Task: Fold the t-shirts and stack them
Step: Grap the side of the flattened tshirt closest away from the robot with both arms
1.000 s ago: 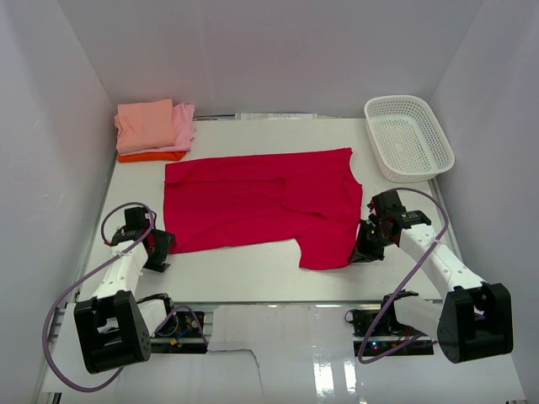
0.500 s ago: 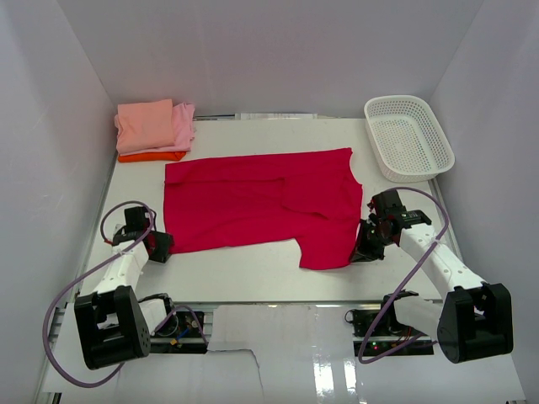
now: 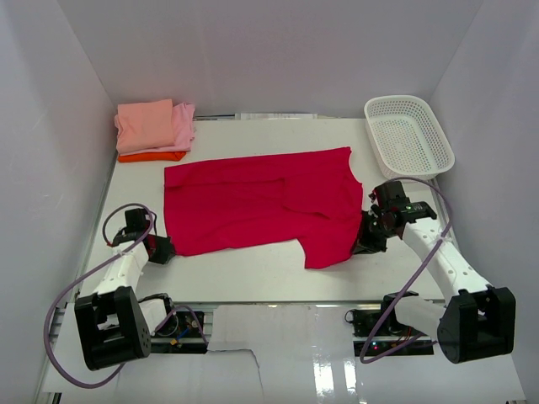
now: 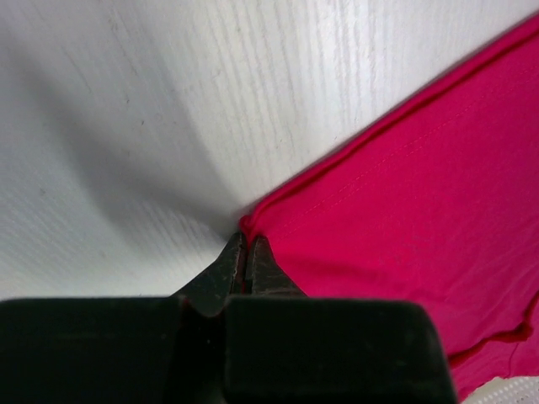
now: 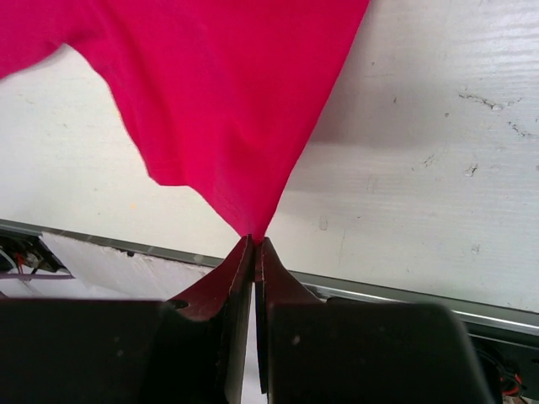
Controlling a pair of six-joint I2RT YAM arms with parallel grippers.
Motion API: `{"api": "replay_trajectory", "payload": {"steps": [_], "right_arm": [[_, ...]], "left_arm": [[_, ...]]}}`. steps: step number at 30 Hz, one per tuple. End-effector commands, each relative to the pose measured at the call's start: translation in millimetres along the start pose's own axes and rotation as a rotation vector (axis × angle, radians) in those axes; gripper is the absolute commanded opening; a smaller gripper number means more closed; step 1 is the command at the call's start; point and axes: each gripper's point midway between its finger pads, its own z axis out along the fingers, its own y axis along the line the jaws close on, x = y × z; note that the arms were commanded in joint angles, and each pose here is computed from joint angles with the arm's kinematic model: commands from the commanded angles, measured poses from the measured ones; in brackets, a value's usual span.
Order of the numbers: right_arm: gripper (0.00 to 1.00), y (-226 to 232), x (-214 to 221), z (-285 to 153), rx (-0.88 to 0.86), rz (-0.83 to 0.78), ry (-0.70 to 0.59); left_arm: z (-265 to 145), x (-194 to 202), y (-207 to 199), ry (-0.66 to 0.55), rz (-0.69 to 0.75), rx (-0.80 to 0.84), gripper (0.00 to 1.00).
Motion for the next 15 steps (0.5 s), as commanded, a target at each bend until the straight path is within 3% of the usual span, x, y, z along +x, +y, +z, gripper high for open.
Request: {"api": "replay_trajectory", "payload": {"steps": [1,15], "right_arm": [[0.08,16.0,-15.7,-25.6,-0.034,-0.027,-0.058],[0.08,44.5,-63.5,-48.8,-0.083,-0.060,-0.094]], "left_arm": [[-14.2,11.7,4.6,0.067,0.008,-0.015,0.00],[-30.9,-16.7,-18.2,-0.015,0.066,-0.018,0.00]]}}
